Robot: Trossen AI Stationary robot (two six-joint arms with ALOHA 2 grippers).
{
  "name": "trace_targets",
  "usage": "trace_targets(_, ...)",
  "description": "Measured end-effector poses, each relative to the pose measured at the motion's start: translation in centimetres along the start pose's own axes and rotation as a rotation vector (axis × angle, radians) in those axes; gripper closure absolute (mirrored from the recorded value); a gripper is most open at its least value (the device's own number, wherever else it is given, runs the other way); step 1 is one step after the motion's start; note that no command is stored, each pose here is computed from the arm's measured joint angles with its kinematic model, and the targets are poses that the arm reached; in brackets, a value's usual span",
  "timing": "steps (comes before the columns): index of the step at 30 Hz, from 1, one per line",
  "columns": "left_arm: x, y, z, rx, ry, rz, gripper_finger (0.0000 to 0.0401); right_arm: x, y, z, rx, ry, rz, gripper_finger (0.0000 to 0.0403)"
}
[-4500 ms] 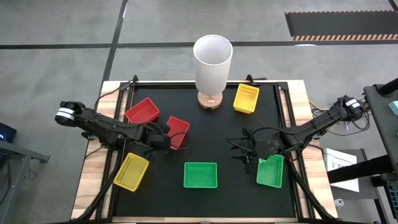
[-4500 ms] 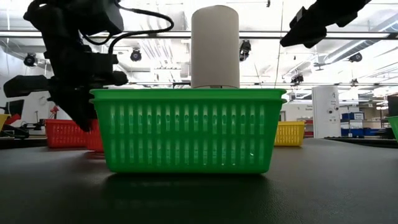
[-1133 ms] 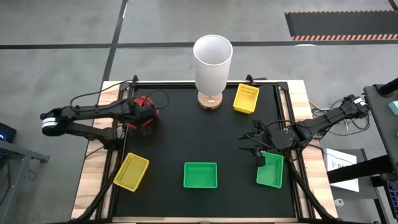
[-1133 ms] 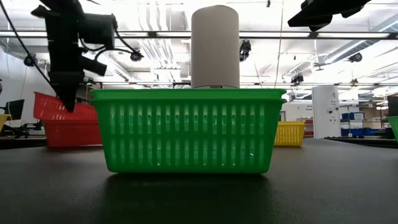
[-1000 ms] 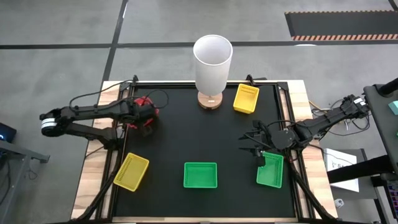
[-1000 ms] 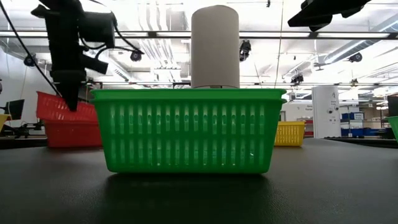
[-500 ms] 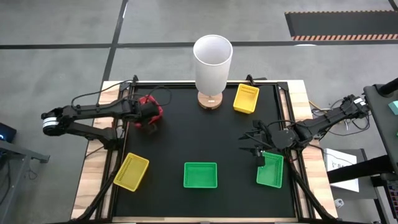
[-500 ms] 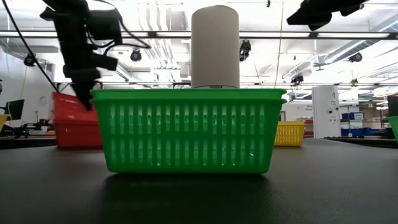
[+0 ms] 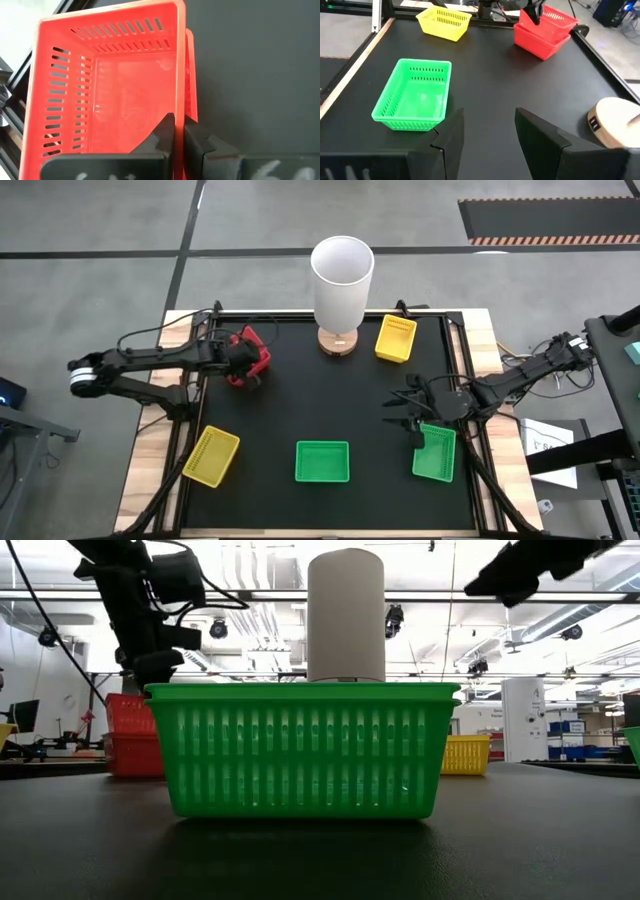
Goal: Stack baskets by color
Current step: Stack the bottom red bin on the stacked red bins
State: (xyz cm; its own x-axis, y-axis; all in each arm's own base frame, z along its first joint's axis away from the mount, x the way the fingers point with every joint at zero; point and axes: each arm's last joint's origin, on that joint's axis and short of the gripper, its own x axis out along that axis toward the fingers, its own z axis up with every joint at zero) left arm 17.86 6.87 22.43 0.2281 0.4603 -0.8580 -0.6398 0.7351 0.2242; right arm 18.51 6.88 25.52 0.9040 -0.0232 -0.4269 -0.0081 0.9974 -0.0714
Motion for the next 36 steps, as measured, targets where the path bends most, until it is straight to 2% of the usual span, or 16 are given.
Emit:
trace_targets(6,0.7,-0.2,-0.3,0.008,0.030,0.010,0.0401,0.5,0.0,-1.2,-0.001,0.003,0.000,0.0236)
trace_targets(23,1.6,-0.4,-0.3,0.037,0.047,0.016,0.0401,0.4,0.0,-1.1,-0.011,-0.008,0.001,0.0236)
trace_targets(28,1.6,-0.5,-0.4,0.034,0.060,-0.017,0.0401,0.4,0.0,-1.1,-0.011,-0.008,0.001,0.0236)
trace_targets(31,1.7,-0.6,-0.4,0.032,0.068,-0.038,0.0388,0.4,0.0,-1.1,-0.011,-0.007,0.001,0.0236)
trace_targets(36,1.5,-0.5,-0.3,0.035,0.061,-0.039,0.0337,0.4,0.0,-1.2,-0.011,-0.006,0.001,0.0236)
